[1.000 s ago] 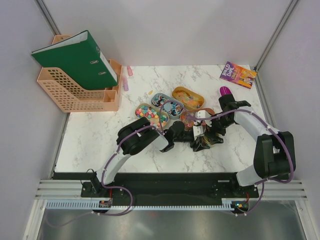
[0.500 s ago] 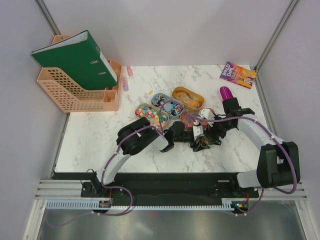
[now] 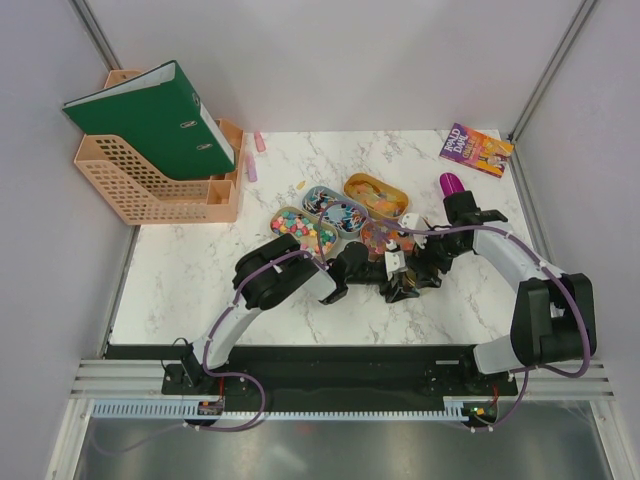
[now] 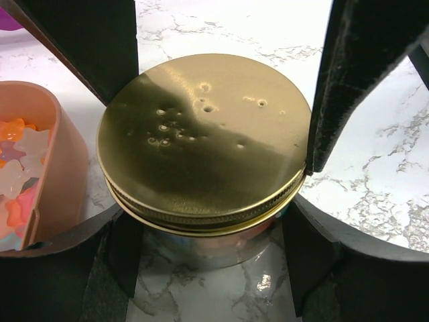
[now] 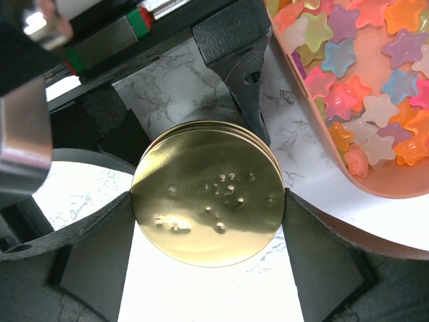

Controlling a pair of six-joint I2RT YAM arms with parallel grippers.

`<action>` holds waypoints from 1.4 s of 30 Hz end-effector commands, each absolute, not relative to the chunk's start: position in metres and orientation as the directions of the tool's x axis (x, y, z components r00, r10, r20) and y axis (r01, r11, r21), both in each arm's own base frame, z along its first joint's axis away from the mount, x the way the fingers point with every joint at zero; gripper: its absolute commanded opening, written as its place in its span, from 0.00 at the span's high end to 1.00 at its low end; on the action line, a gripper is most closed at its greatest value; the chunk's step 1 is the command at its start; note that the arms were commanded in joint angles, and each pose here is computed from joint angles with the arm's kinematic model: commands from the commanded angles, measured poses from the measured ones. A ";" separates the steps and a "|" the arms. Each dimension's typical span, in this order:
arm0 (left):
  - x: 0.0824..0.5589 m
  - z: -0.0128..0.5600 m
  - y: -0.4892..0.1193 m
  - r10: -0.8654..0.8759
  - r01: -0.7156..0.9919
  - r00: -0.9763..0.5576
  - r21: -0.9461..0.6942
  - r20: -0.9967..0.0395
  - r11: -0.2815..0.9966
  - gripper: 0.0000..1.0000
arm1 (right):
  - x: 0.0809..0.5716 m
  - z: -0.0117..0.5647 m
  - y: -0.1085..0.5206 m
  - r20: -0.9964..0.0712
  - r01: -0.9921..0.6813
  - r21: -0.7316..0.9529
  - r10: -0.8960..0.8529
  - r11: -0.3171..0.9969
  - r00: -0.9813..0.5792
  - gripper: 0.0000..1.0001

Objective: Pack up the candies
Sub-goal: Screw the bottle lid onto the packing bottle, then reset both arms

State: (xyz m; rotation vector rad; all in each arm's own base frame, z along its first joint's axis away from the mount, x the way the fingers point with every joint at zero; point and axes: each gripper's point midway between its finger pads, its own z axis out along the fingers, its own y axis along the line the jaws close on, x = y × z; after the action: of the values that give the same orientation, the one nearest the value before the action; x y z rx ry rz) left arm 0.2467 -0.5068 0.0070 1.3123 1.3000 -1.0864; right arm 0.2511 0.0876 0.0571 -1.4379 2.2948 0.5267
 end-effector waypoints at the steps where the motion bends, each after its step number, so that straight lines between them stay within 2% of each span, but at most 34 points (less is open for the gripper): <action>1: 0.192 -0.185 -0.379 0.724 0.976 -0.215 -0.163 -0.655 0.143 0.98 | 0.172 0.011 0.068 -0.183 -0.751 0.374 -0.750 0.545 -0.635 0.57; 4: 0.190 -0.184 -0.379 0.726 0.977 -0.211 -0.163 -0.655 0.137 0.98 | 0.167 0.010 0.067 -0.190 -0.763 0.375 -0.763 0.526 -0.619 0.46; 5: 0.190 -0.184 -0.379 0.726 0.977 -0.211 -0.164 -0.655 0.136 0.98 | 0.169 0.011 0.067 -0.207 -0.777 0.359 -0.768 0.517 -0.606 0.40; 6: 0.189 -0.184 -0.379 0.725 0.976 -0.213 -0.169 -0.655 0.134 0.98 | 0.168 0.011 0.066 -0.213 -0.785 0.354 -0.773 0.509 -0.597 0.13; 7: 0.190 -0.184 -0.379 0.724 0.976 -0.213 -0.169 -0.656 0.134 0.98 | 0.169 0.012 0.066 -0.227 -0.799 0.340 -0.781 0.496 -0.582 0.02; 12: 0.186 -0.186 -0.377 0.727 0.975 -0.220 -0.180 -0.651 0.133 0.98 | 0.187 0.024 0.048 -0.277 -0.867 0.210 -0.823 0.453 -0.497 0.02; 18: 0.186 -0.188 -0.376 0.729 0.972 -0.229 -0.185 -0.646 0.142 0.98 | 0.202 0.033 0.010 -0.271 -0.887 0.127 -0.844 0.445 -0.462 0.02; 19: 0.186 -0.188 -0.377 0.729 0.973 -0.228 -0.186 -0.645 0.140 0.94 | 0.205 0.034 0.007 -0.270 -0.887 0.126 -0.845 0.444 -0.461 0.02; 22: 0.186 -0.190 -0.378 0.745 0.974 -0.223 -0.170 -0.629 0.148 0.47 | 0.212 0.036 0.001 -0.278 -0.880 0.133 -0.835 0.456 -0.474 0.02; 23: 0.188 -0.191 -0.376 0.752 0.977 -0.215 -0.145 -0.623 0.159 0.26 | 0.213 0.037 0.001 -0.285 -0.875 0.138 -0.828 0.464 -0.484 0.02; 26: 0.180 -0.186 -0.375 0.756 0.981 -0.192 -0.136 -0.626 0.137 0.11 | 0.222 0.042 -0.001 -0.301 -0.873 0.134 -0.820 0.469 -0.487 0.02; 27: 0.176 -0.186 -0.371 0.760 0.980 -0.198 -0.144 -0.619 0.139 0.00 | 0.226 0.043 -0.003 -0.304 -0.875 0.124 -0.822 0.467 -0.482 0.02; 34: 0.162 -0.177 -0.355 0.792 0.969 -0.239 -0.196 -0.562 0.154 0.00 | 0.246 0.047 -0.014 -0.311 -0.873 0.102 -0.818 0.477 -0.484 0.02; 40: 0.151 -0.141 -0.346 0.781 0.976 -0.203 -0.189 -0.591 0.111 0.00 | 0.262 0.056 -0.020 -0.340 -0.860 0.076 -0.797 0.505 -0.499 0.02; 42: 0.149 -0.108 -0.348 0.754 0.983 -0.167 -0.170 -0.635 0.074 0.00 | 0.269 0.066 -0.023 -0.355 -0.851 0.047 -0.788 0.523 -0.504 0.02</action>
State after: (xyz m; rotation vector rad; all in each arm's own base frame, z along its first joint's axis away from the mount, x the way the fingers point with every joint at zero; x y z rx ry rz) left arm 0.2222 -0.4646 0.0110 1.3733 1.4591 -0.9497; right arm 0.2533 -0.0226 0.0475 -1.4027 2.5362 0.3370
